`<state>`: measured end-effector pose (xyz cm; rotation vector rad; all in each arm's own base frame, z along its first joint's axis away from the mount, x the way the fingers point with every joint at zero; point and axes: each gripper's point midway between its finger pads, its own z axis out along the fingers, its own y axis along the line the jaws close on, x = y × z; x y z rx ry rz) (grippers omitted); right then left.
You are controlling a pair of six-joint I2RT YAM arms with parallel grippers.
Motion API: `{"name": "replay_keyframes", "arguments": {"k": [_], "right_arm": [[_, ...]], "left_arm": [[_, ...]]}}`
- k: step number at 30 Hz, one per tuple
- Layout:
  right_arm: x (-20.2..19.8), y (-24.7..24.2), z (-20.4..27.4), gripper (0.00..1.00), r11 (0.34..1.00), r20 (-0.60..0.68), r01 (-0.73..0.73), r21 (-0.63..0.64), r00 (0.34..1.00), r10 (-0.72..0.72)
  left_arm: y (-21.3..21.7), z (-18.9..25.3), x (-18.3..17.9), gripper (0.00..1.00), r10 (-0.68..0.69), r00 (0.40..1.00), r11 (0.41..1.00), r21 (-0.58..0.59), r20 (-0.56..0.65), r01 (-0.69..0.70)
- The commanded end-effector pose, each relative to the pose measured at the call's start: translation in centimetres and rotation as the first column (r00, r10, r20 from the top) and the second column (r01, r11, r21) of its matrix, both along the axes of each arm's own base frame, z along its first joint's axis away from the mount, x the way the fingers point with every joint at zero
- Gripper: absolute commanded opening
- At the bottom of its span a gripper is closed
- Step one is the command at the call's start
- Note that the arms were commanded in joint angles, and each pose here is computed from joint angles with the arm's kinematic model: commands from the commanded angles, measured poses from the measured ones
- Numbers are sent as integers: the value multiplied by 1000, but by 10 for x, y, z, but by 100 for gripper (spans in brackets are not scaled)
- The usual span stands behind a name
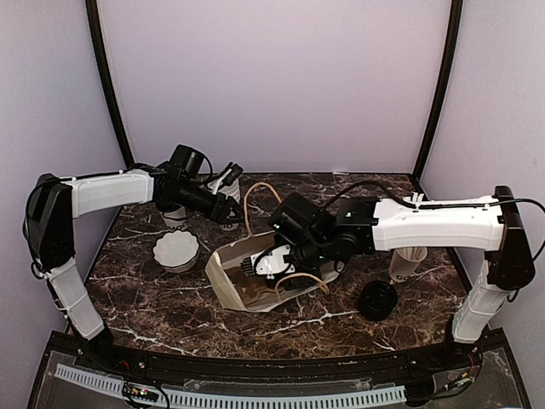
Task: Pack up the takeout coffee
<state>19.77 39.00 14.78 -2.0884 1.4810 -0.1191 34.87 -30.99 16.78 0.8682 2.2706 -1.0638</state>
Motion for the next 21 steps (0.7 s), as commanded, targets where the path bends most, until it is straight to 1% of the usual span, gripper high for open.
{"name": "replay_keyframes", "arguments": {"k": [1,6,12,15,21], "right_arm": [[-29,-21,-44,54,993,-152,-33,-111,988,16],[-33,-23,-54,54,992,-178,-47,-121,984,25],[-32,-22,-59,53,986,-255,-67,-153,967,26],[-35,-23,-61,53,977,-308,-92,-193,951,29],[-49,-26,-57,52,956,-448,-142,-257,894,12]], "left_arm": [[0,-1,-9,52,-27,1000,1000,1,0,27],[-1,-4,-9,52,-29,1000,1000,3,-9,29],[0,-6,-9,52,-27,1000,1000,10,-13,27],[0,-5,-9,52,-23,1000,1000,14,-11,23],[3,-5,-10,52,-31,1000,999,28,6,31]]}}
